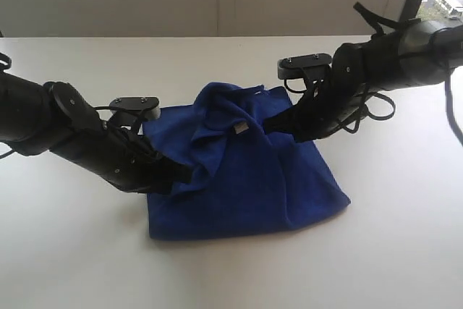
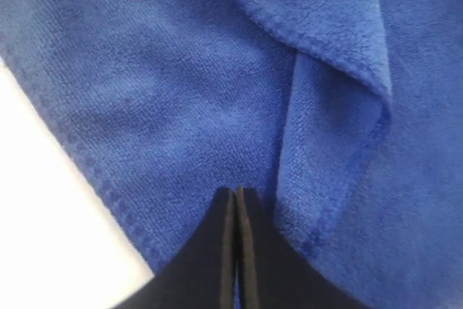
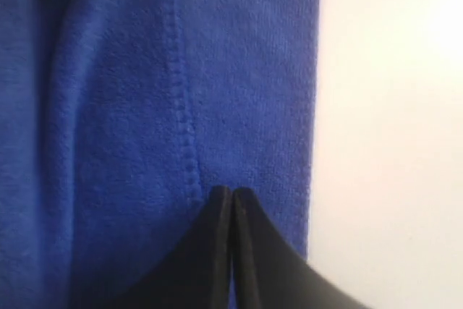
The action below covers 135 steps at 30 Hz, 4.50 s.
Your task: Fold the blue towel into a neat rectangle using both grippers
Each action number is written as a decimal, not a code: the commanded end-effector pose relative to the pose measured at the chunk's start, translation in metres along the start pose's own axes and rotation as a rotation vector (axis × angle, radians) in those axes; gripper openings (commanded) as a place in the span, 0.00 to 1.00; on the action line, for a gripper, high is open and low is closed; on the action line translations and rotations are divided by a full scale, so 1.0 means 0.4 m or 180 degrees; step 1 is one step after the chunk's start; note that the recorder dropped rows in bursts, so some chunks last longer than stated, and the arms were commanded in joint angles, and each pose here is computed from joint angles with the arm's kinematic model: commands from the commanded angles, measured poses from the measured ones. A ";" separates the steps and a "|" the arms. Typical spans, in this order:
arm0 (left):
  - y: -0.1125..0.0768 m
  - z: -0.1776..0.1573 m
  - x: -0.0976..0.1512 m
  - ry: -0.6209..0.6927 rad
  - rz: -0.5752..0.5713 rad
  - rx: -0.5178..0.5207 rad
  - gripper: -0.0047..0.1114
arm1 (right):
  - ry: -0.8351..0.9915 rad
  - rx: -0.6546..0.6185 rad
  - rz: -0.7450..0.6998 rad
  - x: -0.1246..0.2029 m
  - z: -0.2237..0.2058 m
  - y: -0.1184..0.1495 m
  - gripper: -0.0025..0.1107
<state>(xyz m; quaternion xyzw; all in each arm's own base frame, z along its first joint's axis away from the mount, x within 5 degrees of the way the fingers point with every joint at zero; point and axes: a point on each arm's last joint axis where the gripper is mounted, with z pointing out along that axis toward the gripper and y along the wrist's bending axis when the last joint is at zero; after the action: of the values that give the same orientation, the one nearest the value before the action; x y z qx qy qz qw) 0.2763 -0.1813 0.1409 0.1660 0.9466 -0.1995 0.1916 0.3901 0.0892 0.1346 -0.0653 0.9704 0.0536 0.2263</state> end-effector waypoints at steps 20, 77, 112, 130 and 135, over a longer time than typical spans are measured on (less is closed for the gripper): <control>0.115 -0.010 -0.014 -0.0079 -0.0212 -0.0234 0.04 | 0.0647 0.0111 0.0133 0.055 0.007 -0.014 0.02; -0.150 0.090 -0.238 -0.0693 0.0972 0.0221 0.47 | -0.0073 0.0210 0.0518 -0.019 -0.128 -0.116 0.02; -0.160 0.092 -0.262 -0.0979 0.1717 -0.0058 0.04 | -0.0455 -0.0288 -0.0264 -0.107 -0.129 -0.100 0.32; -0.044 -0.121 -0.277 -0.0399 0.1917 0.0192 0.04 | -0.0588 -0.0845 -0.1256 -0.140 -0.083 -0.113 0.36; -0.009 -0.125 -0.278 -0.0328 0.1892 0.0132 0.04 | -0.0712 -0.0804 -0.2440 -0.135 -0.083 -0.109 0.37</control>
<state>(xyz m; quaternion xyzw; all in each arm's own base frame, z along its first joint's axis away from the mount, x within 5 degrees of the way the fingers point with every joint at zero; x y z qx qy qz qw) 0.3584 -0.1903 0.2286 0.4271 0.8410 -0.1578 0.2924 0.4306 0.0504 0.1821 -0.3835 0.8606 0.1080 0.3172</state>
